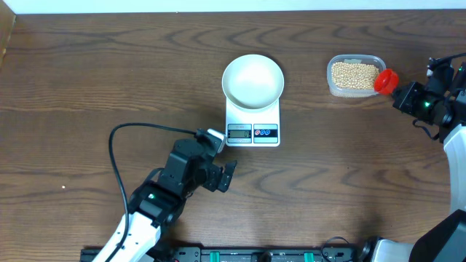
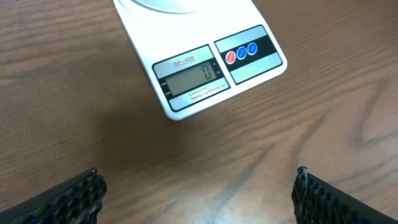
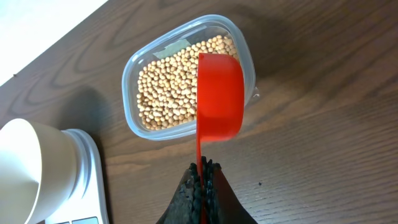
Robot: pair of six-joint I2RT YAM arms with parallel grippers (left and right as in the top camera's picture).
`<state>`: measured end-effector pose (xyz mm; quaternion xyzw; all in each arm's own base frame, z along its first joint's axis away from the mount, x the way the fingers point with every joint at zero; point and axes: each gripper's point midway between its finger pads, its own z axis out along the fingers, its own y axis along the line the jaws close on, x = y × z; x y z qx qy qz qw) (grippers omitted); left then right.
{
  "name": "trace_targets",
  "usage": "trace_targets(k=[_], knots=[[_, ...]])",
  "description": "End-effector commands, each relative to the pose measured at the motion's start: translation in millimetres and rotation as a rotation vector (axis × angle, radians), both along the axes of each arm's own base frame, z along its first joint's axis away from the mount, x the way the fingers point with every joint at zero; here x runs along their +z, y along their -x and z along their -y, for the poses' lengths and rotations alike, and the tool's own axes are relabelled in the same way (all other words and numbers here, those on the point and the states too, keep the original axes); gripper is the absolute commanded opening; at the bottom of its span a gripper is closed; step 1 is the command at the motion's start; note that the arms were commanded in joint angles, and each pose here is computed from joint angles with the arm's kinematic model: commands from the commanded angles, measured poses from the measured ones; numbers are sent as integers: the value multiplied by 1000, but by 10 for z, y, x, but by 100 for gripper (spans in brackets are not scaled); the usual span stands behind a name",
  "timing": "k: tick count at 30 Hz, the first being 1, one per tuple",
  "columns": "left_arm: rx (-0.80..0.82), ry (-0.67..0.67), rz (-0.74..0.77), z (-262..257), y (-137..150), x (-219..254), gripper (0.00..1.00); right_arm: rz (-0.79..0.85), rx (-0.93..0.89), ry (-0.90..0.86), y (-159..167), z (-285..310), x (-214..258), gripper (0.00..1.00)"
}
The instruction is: Scoop item into bowl and weigh 50g on scale
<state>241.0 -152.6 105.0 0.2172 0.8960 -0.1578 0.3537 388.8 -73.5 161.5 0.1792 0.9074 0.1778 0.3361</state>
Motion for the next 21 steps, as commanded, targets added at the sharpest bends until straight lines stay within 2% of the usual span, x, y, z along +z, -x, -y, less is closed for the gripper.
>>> trace_targets(k=[1,5,10,21], knots=[[-43,42,13,79,44,108,98,34,14,28,-35,17,120,1],[-66,62,3,128,69,176,98,36,14,29,-38,18,123,1],[-108,6,10,88,92,212,98,41,14,30,-46,22,130,1],[-6,-63,-47,-188,-90,-20,98,41,14,30,-46,22,130,1]])
